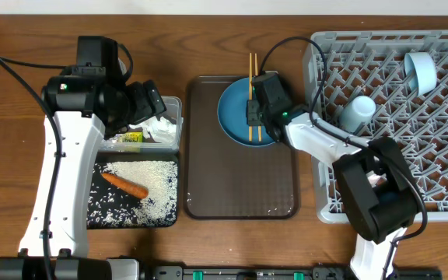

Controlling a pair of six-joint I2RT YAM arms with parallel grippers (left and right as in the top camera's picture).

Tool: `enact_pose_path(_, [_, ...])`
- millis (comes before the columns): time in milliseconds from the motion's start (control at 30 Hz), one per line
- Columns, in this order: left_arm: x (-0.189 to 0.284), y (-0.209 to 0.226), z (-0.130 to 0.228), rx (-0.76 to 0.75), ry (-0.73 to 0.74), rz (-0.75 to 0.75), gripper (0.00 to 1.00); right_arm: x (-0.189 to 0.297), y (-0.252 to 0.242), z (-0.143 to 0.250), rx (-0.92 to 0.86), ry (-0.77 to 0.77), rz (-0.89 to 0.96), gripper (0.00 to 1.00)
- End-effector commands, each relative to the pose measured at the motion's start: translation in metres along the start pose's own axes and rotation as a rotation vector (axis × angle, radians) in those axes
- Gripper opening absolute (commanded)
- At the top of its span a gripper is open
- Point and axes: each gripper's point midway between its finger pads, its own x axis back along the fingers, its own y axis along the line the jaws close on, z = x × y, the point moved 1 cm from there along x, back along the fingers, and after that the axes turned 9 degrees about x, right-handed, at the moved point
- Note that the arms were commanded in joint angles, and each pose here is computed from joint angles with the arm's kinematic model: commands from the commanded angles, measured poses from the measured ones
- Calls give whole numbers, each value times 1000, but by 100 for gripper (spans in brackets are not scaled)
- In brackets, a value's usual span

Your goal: Sort waste into correct bins and load items into the dishwasher rack

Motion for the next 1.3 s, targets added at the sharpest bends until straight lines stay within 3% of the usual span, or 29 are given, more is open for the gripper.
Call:
enact_pose_path(0, [11, -4, -4, 0, -27, 25, 95, -5, 4, 2, -7, 5, 3, 6])
enact_pose_path(333, [11, -4, -4, 1, -27, 25, 95, 14, 2, -18, 0, -47, -7, 1])
enact_pose_path(500, [11, -4, -4, 0, -27, 25, 95, 70, -1, -50, 1, -127, -19, 1])
enact_pose_path(733, [11, -4, -4, 1, -27, 25, 95, 165, -18, -62, 33, -171, -17, 1])
enact_pose_path(1000, [11, -4, -4, 1, -27, 25, 95, 236, -69, -39, 52, -135, 76, 1])
enact_pose_path(1267, [11, -4, -4, 0, -27, 25, 95, 228, -115, -4, -36, 31, 169, 1])
